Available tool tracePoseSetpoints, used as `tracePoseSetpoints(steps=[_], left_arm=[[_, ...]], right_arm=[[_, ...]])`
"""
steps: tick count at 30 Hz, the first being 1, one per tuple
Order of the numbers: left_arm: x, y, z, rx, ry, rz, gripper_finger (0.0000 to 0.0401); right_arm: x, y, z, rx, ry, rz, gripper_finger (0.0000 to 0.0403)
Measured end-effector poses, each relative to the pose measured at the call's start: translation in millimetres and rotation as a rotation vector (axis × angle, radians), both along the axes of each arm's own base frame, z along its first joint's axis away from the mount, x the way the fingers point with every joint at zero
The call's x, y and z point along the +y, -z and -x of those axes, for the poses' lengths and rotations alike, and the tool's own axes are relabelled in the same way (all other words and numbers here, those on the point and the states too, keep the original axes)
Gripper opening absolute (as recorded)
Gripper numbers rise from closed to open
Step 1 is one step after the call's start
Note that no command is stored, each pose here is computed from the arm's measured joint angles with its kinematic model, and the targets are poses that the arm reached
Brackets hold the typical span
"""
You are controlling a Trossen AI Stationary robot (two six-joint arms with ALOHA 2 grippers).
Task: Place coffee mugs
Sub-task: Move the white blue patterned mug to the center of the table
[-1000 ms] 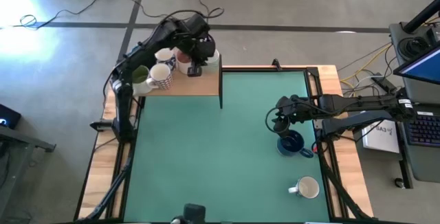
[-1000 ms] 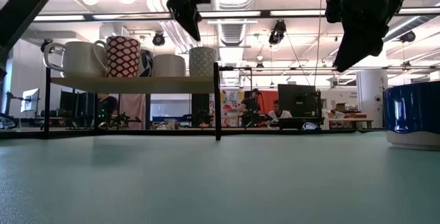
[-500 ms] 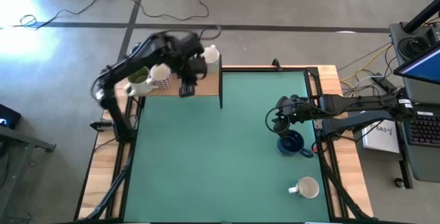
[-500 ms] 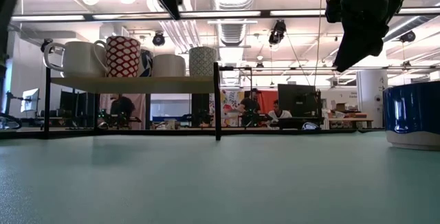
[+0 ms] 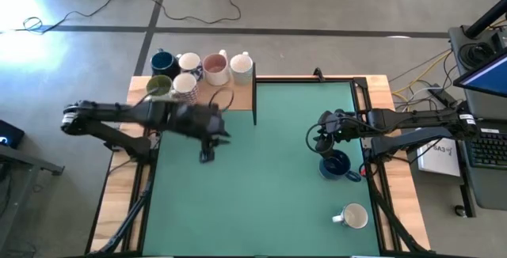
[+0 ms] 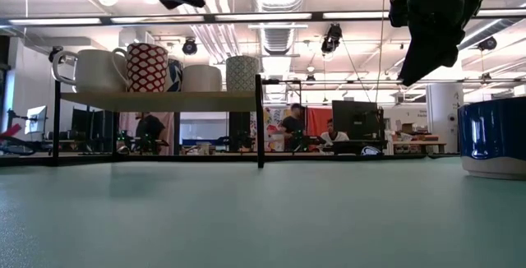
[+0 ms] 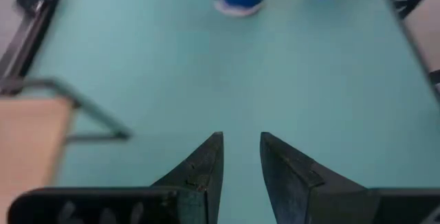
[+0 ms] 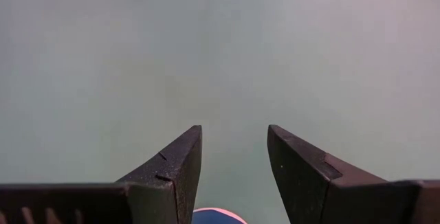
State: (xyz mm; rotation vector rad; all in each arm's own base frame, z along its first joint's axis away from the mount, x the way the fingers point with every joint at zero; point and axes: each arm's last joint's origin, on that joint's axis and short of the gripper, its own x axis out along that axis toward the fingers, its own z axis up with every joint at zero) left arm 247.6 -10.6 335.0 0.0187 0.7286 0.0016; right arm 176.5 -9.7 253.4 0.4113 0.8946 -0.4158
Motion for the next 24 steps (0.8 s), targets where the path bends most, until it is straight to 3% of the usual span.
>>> tracePoseSetpoints(steps=[5, 10, 21, 24], left_arm=[[-31.6, 41.0, -1.4, -0.160, 0.068, -0.013, 0.0079], [-49.0, 60.9, -5.4, -0.308, 0.103, -0.001, 0.0079], [-63.2, 71.3, -24.5, -0.388, 0.137, 0.000, 0.0079], [-66.4, 78.0, -27.8, -0.371, 0.085, -0.045, 0.0079]], right_arm=[[0.0, 0.0, 0.0, 0.000, 0.000, 0.000, 0.0155], [0.0, 0.0, 0.0, 0.000, 0.000, 0.000, 0.0155], [-0.1, -1.4, -2.0, -0.025, 0.000, 0.001, 0.0155], [-0.1, -3.1, -4.3, -0.055, -0.001, 0.002, 0.0155]])
